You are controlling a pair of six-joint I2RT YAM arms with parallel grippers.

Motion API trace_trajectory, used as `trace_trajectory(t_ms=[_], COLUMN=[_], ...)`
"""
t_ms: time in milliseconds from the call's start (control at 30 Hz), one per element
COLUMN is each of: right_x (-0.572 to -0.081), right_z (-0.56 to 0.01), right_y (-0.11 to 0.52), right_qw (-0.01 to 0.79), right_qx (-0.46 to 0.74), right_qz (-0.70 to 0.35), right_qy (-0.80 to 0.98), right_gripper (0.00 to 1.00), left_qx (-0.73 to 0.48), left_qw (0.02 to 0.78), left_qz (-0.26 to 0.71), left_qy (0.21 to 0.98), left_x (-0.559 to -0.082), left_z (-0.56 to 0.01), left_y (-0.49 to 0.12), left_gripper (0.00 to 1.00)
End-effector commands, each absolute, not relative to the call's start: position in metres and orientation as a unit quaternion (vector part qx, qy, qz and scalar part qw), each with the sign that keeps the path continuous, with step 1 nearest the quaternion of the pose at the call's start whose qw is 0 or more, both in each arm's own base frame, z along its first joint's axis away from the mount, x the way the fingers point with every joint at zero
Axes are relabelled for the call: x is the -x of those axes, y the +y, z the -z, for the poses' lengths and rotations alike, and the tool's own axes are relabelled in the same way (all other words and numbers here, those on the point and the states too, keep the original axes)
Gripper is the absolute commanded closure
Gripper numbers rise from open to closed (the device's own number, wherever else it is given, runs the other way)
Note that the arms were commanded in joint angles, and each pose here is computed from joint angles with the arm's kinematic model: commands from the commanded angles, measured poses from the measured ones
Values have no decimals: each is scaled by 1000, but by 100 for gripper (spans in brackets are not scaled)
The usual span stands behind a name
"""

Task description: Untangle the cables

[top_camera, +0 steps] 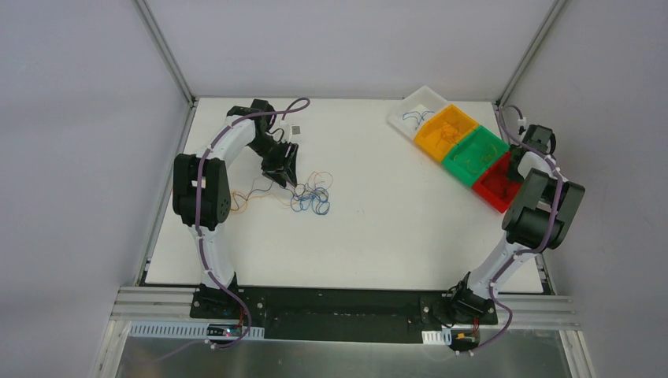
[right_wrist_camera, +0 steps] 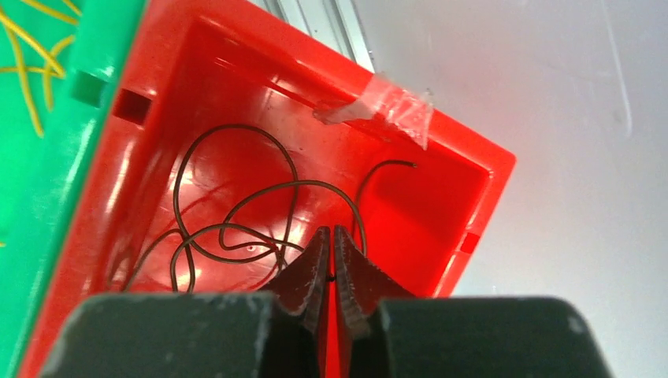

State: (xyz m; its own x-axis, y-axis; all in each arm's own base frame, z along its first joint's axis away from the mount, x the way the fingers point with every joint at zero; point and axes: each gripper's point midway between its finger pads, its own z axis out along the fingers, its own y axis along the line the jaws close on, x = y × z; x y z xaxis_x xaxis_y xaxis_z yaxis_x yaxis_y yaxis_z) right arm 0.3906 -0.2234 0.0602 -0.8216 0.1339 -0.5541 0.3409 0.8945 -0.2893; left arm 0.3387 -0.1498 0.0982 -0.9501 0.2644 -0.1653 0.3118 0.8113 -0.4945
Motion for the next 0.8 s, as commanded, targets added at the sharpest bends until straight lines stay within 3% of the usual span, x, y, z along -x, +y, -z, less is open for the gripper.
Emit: trace_trajectory(t_ms=[0, 100, 267, 467, 600, 767], right_x=[-396, -402, -411, -411, -404, -383], right_z=[-94, -111, -152, -209, -232, -239], right_y=[-232, -222, -207, -185, -166, -140], right_qw=[309, 331, 364, 402, 411, 389], right_qx=[-134, -139, -146, -137, -121, -102], right_qz=[208, 192, 160, 115, 79, 27], right_qy=[918, 913, 906, 898, 900, 915], right_gripper=[85, 69, 55, 28, 19, 19], left_qx=[-152, -153, -154, -155, -142, -155], left_qw=[44, 47, 46, 39, 25, -1], left_qz=[267, 268, 272, 281, 297, 311], left_qy=[951, 950, 949, 946, 944, 938], left_x=[-340, -342, -340, -334, -331, -321], left_z=[-104, -105, -106, -100, -88, -68], left_y=[-148, -148, -149, -151, -159, -180], left_gripper=[54, 54, 54, 54, 54, 59])
